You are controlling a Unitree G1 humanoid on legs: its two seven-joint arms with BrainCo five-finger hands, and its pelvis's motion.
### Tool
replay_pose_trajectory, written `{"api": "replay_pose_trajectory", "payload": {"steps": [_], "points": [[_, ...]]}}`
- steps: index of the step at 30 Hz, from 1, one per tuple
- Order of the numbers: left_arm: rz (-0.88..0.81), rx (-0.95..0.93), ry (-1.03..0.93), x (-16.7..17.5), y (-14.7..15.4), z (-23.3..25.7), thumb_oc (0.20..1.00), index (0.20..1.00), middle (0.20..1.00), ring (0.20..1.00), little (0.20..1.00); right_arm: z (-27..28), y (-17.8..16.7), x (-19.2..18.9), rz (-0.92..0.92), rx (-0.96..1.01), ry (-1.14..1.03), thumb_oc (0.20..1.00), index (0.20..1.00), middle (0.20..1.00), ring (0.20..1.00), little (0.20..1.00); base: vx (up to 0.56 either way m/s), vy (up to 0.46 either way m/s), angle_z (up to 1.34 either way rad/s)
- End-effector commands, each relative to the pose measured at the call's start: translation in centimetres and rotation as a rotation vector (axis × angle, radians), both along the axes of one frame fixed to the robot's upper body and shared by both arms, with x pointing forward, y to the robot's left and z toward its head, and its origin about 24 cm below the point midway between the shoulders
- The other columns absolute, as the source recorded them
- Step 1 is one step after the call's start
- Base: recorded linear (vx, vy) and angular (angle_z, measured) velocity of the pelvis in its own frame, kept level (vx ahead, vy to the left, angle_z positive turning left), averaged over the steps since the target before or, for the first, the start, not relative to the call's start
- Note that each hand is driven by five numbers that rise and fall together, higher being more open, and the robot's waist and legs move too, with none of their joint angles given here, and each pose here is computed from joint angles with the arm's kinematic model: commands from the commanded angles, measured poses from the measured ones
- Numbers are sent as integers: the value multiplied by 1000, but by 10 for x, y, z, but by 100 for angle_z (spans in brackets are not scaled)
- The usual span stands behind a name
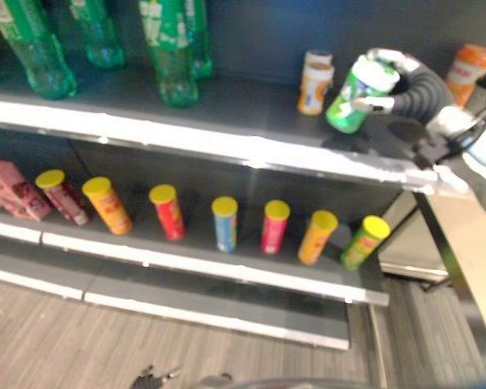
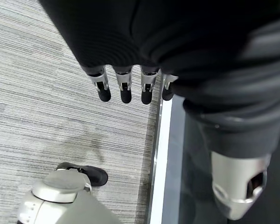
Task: Put the goods on the table back onto the shelves and tidy them up.
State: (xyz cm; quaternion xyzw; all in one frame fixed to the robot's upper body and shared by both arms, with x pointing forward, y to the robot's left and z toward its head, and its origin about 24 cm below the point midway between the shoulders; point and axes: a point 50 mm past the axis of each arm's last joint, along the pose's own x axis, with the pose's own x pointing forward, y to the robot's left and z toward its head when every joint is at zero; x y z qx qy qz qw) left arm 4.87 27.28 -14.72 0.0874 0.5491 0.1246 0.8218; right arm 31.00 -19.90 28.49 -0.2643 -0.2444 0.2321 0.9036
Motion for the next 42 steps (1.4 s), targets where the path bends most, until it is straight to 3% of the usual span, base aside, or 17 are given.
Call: {"api": "replay_pose_trajectory", "payload": {"steps": [1, 17, 42], "points": [[-85, 50, -31, 17, 7, 5, 1000, 1000, 1000, 1000, 1000, 17, 6, 0, 29, -45, -28, 200, 200, 200, 200, 200, 28, 19, 9], [-50, 50, 0, 5, 5, 1, 1000, 1000, 1000, 1000, 1000, 19, 12, 11, -38, -219, -78, 200, 200, 200, 200, 200, 2, 4, 0], [-39, 49, 3, 3, 3, 0, 1000, 1000, 1000, 1000, 1000, 15, 29, 13, 17, -232, -70, 200, 200, 200, 200, 200, 0, 0, 0]]}}
